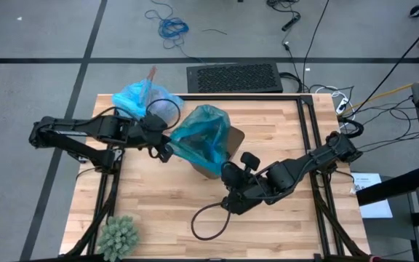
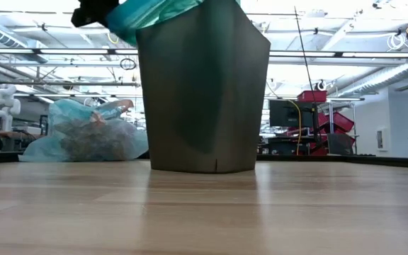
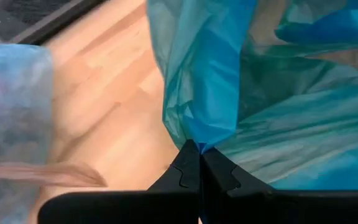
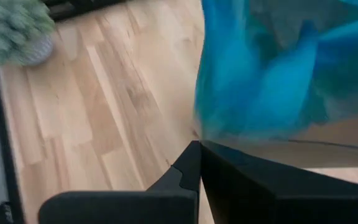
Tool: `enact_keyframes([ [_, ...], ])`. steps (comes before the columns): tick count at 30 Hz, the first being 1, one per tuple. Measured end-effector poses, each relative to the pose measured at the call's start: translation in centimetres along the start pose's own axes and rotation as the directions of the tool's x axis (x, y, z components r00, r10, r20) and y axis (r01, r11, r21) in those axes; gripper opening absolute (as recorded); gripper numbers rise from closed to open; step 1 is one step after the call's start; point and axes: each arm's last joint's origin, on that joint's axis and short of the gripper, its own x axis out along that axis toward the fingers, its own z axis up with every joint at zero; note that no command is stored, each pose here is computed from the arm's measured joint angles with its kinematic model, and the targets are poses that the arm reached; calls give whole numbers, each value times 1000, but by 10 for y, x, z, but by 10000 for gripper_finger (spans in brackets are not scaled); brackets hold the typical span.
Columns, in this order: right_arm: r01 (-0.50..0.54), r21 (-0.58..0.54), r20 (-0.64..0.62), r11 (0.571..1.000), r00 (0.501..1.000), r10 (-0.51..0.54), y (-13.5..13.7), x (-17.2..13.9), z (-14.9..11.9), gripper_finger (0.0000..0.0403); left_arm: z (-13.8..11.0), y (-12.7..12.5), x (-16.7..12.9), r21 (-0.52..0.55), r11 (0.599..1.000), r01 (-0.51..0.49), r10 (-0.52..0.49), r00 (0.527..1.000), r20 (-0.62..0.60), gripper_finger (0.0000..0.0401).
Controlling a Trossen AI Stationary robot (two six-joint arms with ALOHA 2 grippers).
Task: Place trash/remove bag and relplace
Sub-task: Insert the blue trash bag into the black trash bin
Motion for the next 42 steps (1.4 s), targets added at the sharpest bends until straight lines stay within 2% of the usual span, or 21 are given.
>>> enact_keyframes([
  [5,19,-20,-24,1000,1000,-20,0,2,-3,0,-8,1,13,8,999,-33,33,999,-1,0],
  [11,36,-9,-43,999,998,-36,4,9,-10,0,-12,-6,22,3,999,35,-35,999,19,0],
  [13,12,47,0,999,1000,-12,8,9,-7,0,-12,-7,21,10,999,49,-49,999,21,0],
  [16,-44,136,118,990,993,28,4,-9,9,1,-14,-8,20,29,998,58,-59,998,18,0],
  [21,-64,349,240,935,971,-23,-38,-30,58,31,-14,-7,17,29,997,72,-72,997,19,0],
  [26,-85,522,173,849,985,-7,-84,-12,92,105,-12,-8,16,21,996,87,-88,995,37,0],
  [29,-57,549,103,834,995,0,-99,3,97,157,-12,-8,16,18,996,93,-93,995,43,0],
  [33,29,620,7,784,999,-43,-108,16,93,209,-11,-9,16,17,995,95,-96,994,46,0],
  [37,158,638,-97,754,987,-125,-111,33,85,221,-10,-9,16,13,995,103,-104,993,55,0],
  [42,163,621,-93,767,986,-135,-109,52,89,183,-10,-10,16,13,994,110,-110,992,54,0],
])
